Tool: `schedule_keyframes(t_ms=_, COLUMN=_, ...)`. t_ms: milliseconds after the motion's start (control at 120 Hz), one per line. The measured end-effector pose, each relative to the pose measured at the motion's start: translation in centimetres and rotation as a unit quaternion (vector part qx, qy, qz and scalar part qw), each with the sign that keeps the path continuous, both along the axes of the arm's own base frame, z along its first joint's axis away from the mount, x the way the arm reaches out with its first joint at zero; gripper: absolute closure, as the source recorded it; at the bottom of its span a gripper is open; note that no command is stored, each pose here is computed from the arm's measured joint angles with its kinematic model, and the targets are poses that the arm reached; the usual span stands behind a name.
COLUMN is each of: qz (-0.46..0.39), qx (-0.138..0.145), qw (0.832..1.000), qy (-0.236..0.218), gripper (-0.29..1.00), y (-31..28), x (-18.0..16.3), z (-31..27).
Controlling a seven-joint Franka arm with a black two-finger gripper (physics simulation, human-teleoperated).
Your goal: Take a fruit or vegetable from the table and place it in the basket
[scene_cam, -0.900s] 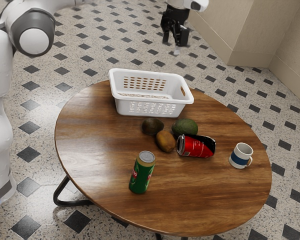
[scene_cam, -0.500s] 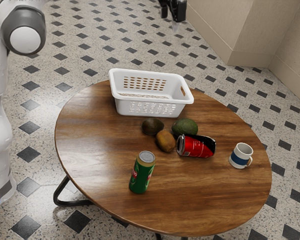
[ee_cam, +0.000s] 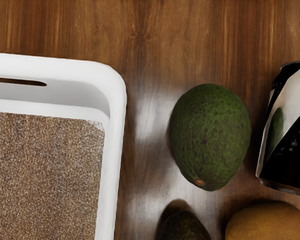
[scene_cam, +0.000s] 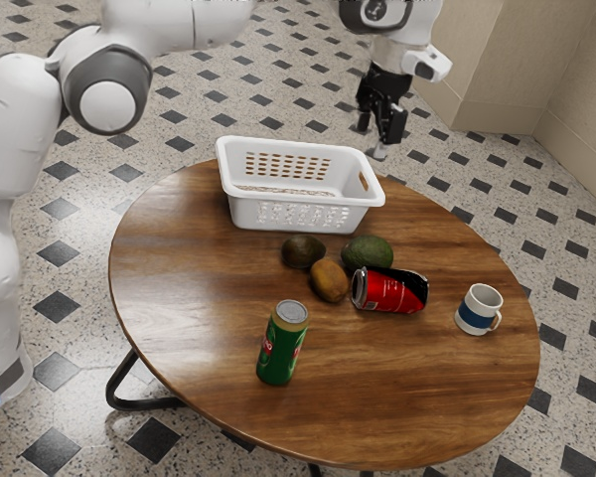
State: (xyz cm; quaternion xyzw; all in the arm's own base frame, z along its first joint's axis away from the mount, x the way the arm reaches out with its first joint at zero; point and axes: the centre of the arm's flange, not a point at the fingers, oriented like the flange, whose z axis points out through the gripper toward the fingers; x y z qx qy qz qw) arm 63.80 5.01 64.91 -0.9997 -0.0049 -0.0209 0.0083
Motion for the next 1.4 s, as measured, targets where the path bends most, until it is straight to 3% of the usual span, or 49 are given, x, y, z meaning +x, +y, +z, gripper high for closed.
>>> schedule_keyframes(t_ms=175, qz=-0.01, qx=0.005, qw=1.0, qy=0.007, gripper=0.0, y=-1.0, x=0.7, z=-1.8)
schedule_keyframes(t_ms=350, qz=-0.02, qx=0.004, qw=0.999, qy=0.026, gripper=0.0, y=-1.8, x=1.9, z=-7.5)
schedule_keyframes(t_ms=758, qz=-0.033, qx=-0.008, qw=0.999, qy=0.015, gripper=0.0, y=-3.2, x=3.3, z=-15.4)
schedule_keyframes(t_ms=1400, qz=-0.037, qx=-0.006, qw=0.999, qy=-0.001, gripper=0.0, y=-3.8, x=2.5, z=-16.7)
